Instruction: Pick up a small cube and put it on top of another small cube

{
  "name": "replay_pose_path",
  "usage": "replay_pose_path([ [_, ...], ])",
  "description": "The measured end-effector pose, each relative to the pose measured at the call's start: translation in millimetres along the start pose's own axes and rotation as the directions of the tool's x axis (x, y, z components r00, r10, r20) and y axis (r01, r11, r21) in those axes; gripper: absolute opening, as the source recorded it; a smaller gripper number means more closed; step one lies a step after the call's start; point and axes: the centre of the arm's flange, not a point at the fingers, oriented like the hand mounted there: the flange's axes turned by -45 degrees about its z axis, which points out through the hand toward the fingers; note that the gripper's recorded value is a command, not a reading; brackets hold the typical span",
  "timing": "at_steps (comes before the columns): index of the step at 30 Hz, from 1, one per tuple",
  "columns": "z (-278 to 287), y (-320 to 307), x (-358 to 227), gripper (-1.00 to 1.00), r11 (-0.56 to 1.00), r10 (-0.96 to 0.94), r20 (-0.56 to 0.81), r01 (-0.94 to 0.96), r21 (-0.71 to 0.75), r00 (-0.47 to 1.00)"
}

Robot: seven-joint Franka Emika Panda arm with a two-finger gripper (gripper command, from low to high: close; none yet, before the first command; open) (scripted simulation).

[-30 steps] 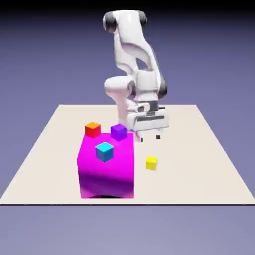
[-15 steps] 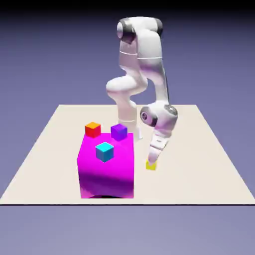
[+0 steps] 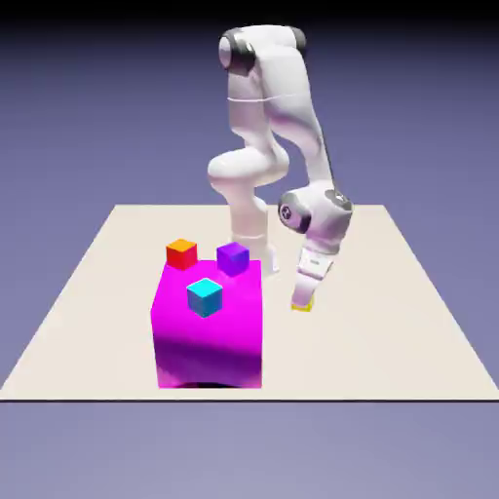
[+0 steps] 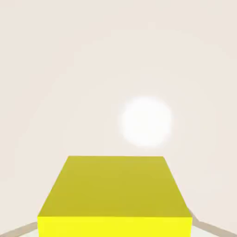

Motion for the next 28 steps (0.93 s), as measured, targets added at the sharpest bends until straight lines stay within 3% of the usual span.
replay_pose_path([
  [9, -90.6, 141.2, -51.4, -1.0, 0.999, -0.007, 0.03, 0.008, -0.038, 1.0],
  [18, -182.0, 242.9, -186.8, -1.0, 0.999, 0.036, 0.031, -0.037, 0.019, 0.999],
  [21, -186.0, 248.4, -205.9, -1.0, 0.997, 0.044, 0.011, -0.045, 0.055, 0.999],
  [25, -119.3, 245.2, -201.9, -1.0, 0.997, 0.044, 0.011, -0.045, 0.055, 0.999],
  [26, -116.1, 245.2, -204.2, 1.0, 0.997, 0.049, 0.011, -0.05, 0.056, 0.999],
  [28, -115.0, 246.0, -209.1, 1.0, 0.997, 0.058, 0.012, -0.059, 0.057, 0.998],
])
